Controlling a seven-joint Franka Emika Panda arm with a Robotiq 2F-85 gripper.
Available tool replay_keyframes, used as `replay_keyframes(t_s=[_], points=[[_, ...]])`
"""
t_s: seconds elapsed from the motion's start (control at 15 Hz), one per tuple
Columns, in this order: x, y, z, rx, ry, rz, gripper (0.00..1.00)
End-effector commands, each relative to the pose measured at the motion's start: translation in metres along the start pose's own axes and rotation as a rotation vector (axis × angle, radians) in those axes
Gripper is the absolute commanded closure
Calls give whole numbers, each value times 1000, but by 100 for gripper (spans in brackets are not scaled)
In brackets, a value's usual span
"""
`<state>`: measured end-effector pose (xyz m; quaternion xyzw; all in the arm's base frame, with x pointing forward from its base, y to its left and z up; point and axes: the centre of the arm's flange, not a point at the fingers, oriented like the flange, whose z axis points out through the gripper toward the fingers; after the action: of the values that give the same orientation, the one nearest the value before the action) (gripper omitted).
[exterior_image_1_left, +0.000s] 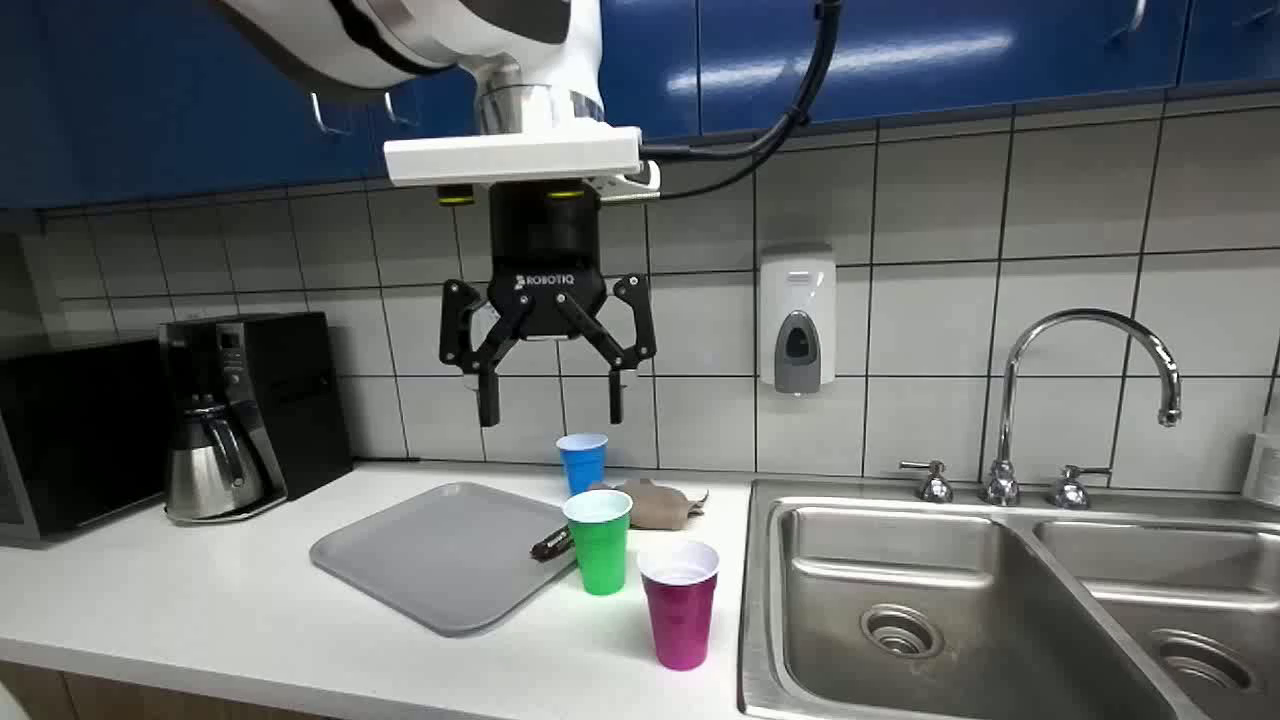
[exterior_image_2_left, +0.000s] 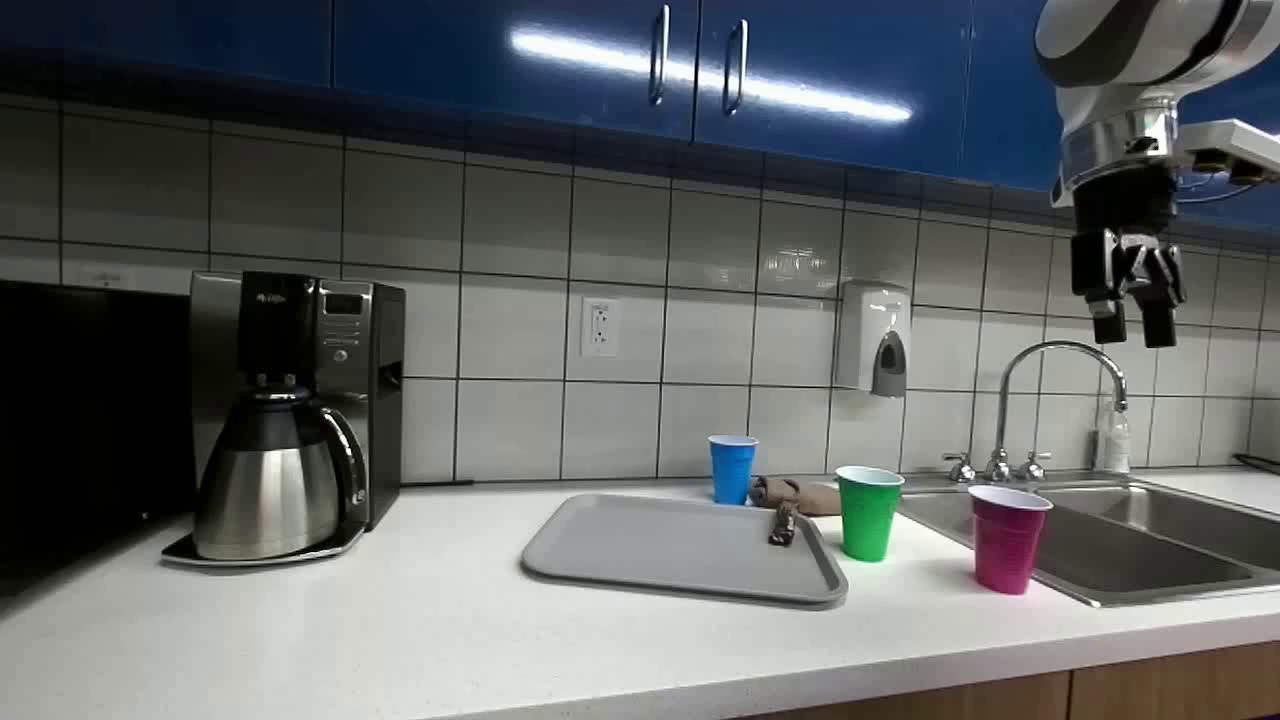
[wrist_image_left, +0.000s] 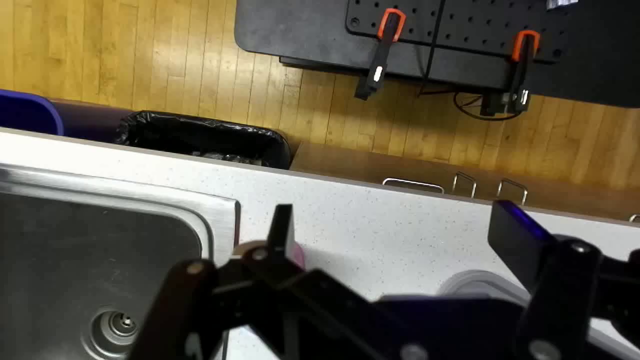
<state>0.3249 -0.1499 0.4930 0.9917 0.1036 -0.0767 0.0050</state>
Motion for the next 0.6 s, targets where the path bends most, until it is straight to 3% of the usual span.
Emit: replay_keyframes(t_s=[0.0, 0.53], points=[[0, 0, 0, 0, 0, 0, 0], [12, -2, 25, -8, -58, -1, 0]])
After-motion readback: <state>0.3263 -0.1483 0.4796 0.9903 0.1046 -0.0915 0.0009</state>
